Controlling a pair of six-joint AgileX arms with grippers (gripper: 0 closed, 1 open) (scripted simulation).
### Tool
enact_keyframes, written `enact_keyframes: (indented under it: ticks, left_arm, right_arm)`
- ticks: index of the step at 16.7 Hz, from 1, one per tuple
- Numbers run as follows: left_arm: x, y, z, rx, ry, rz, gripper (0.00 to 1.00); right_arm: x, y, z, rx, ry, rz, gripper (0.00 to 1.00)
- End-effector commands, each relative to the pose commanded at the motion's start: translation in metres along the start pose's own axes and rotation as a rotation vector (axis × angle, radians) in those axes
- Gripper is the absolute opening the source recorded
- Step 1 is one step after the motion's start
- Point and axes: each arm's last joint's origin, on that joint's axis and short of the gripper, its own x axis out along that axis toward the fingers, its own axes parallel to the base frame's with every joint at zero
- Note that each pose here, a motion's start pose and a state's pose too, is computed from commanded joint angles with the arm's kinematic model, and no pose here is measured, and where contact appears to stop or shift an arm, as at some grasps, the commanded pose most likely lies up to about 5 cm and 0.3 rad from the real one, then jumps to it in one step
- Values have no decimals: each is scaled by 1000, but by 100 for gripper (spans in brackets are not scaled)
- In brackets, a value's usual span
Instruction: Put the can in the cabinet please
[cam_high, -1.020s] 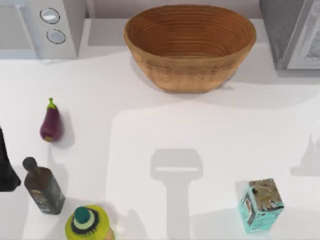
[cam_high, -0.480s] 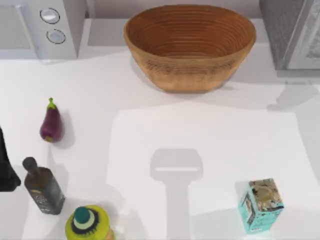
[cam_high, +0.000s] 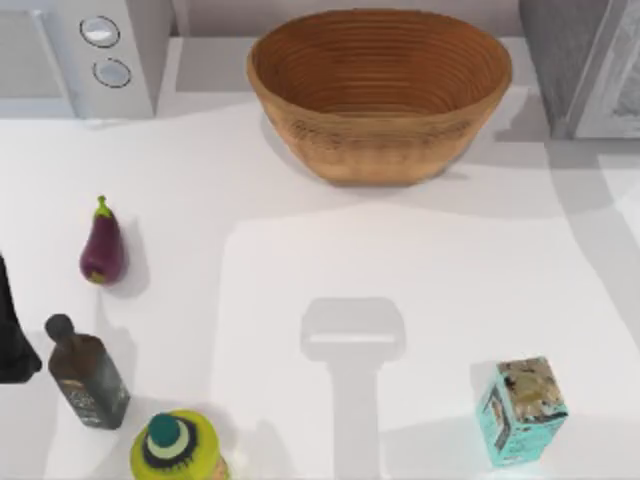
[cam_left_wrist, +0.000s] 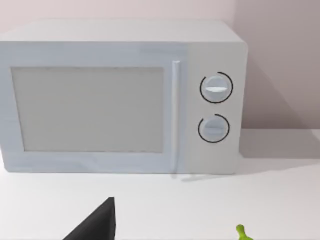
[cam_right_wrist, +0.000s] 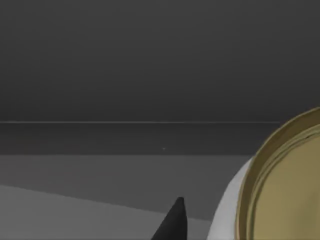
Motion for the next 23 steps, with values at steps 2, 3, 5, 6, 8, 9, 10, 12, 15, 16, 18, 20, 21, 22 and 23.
enact_keyframes:
  ticks: [2, 3, 5, 6, 8, 9, 10, 12, 15, 16, 18, 20, 21, 22, 23]
  left_arm:
    - [0, 0, 0, 0, 0, 0, 100]
    - [0, 0, 0, 0, 0, 0, 100]
    - [0, 0, 0, 0, 0, 0, 100]
    - [0, 0, 0, 0, 0, 0, 100]
    - [0, 0, 0, 0, 0, 0, 100]
    - [0, 0, 0, 0, 0, 0, 100]
    - [0, 0, 0, 0, 0, 0, 100]
    - [0, 0, 0, 0, 0, 0, 100]
    - [0, 0, 0, 0, 0, 0, 100]
    - [0, 0, 0, 0, 0, 0, 100]
    - [0, 0, 0, 0, 0, 0, 100]
    - [0, 0, 0, 0, 0, 0, 100]
    - [0, 0, 0, 0, 0, 0, 100]
    - [0, 0, 0, 0, 0, 0, 100]
    - [0, 0, 0, 0, 0, 0, 100]
  right_arm:
    - [9, 4, 7, 2, -2, 1, 0]
    - [11, 5, 9, 3, -2, 1, 0]
    - [12, 5, 9, 3, -2, 1, 0]
    - [12, 5, 9, 3, -2, 1, 0]
    - [12, 4, 9, 5, -3, -2, 0]
    - [12, 4, 9, 5, -2, -2, 0]
    - [15, 4, 9, 3, 4, -2, 0]
    - [29, 5, 10, -1, 27, -4, 0]
    - [59, 7, 18, -3, 45, -2, 0]
    - [69, 8, 24, -2, 38, -1, 0]
    - [87, 9, 36, 4, 8, 3, 0]
    - [103, 10, 47, 10, -29, 7, 0]
    - [110, 9, 50, 12, -43, 7, 0]
    - [118, 9, 51, 12, -51, 8, 0]
    - [126, 8, 50, 12, -51, 7, 0]
